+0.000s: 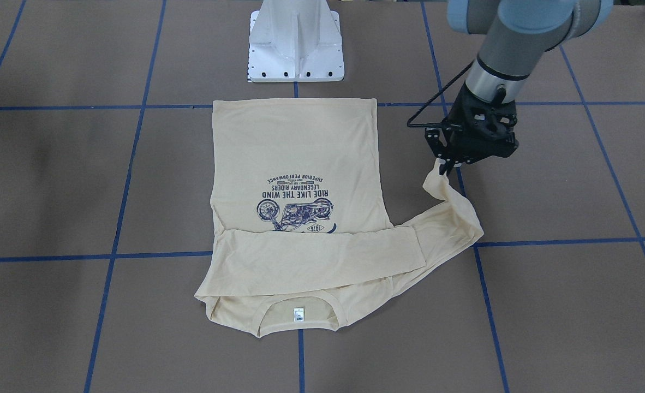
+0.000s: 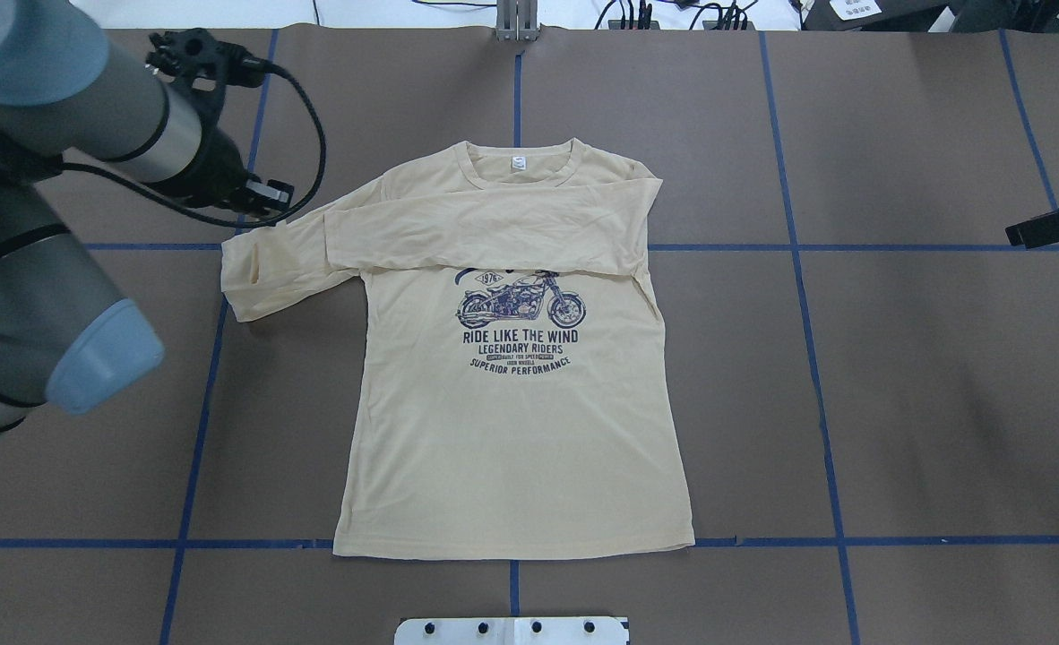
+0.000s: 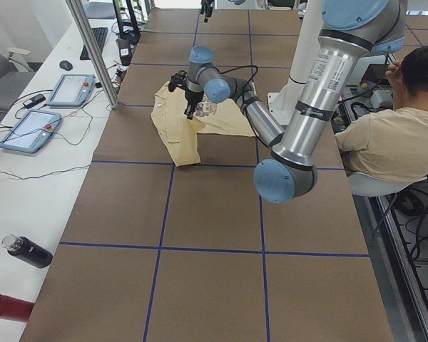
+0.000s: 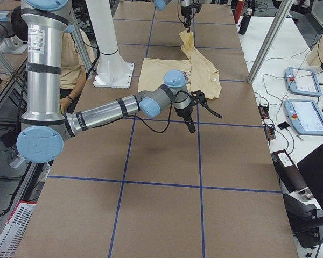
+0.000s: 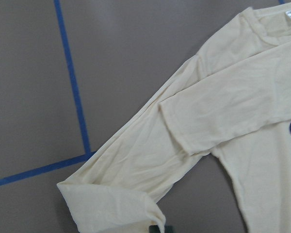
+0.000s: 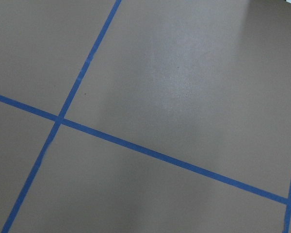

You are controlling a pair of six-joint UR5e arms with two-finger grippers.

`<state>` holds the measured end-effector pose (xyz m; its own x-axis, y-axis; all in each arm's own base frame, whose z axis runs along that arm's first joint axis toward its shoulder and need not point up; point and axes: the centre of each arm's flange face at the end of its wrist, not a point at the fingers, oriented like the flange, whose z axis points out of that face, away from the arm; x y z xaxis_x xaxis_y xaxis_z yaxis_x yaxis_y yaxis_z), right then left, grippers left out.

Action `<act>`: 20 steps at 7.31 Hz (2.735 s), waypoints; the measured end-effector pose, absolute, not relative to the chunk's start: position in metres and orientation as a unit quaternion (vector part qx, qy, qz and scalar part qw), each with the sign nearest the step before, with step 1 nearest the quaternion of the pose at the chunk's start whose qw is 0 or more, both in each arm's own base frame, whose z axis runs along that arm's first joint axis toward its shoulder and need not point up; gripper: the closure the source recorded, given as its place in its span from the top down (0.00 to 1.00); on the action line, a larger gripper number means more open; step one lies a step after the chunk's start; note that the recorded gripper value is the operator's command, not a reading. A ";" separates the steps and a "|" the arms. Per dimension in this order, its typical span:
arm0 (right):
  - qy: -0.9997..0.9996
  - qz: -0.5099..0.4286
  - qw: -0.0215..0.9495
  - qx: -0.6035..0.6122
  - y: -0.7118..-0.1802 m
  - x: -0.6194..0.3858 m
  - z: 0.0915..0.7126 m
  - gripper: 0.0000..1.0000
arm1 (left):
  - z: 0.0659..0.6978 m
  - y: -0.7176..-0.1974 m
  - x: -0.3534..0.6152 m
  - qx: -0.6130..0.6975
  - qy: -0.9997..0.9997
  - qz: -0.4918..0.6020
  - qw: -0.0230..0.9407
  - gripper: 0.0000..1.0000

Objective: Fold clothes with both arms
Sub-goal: 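Lift the sleeve with the left gripper and lay it across the shirt front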

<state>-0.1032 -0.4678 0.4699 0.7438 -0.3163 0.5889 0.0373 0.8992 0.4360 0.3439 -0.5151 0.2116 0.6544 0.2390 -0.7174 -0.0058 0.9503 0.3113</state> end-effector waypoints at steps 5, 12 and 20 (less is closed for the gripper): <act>-0.339 -0.100 0.915 0.195 -0.462 -0.096 0.484 1.00 | 0.025 -0.615 0.505 0.081 0.436 -0.007 0.896 0.00; -0.337 -0.094 0.916 0.195 -0.462 -0.091 0.486 1.00 | -0.066 -0.577 0.632 0.037 0.495 -0.067 0.865 0.00; -0.337 -0.093 0.916 0.195 -0.462 -0.091 0.485 1.00 | 0.089 -0.628 0.602 0.080 0.437 -0.074 0.893 0.00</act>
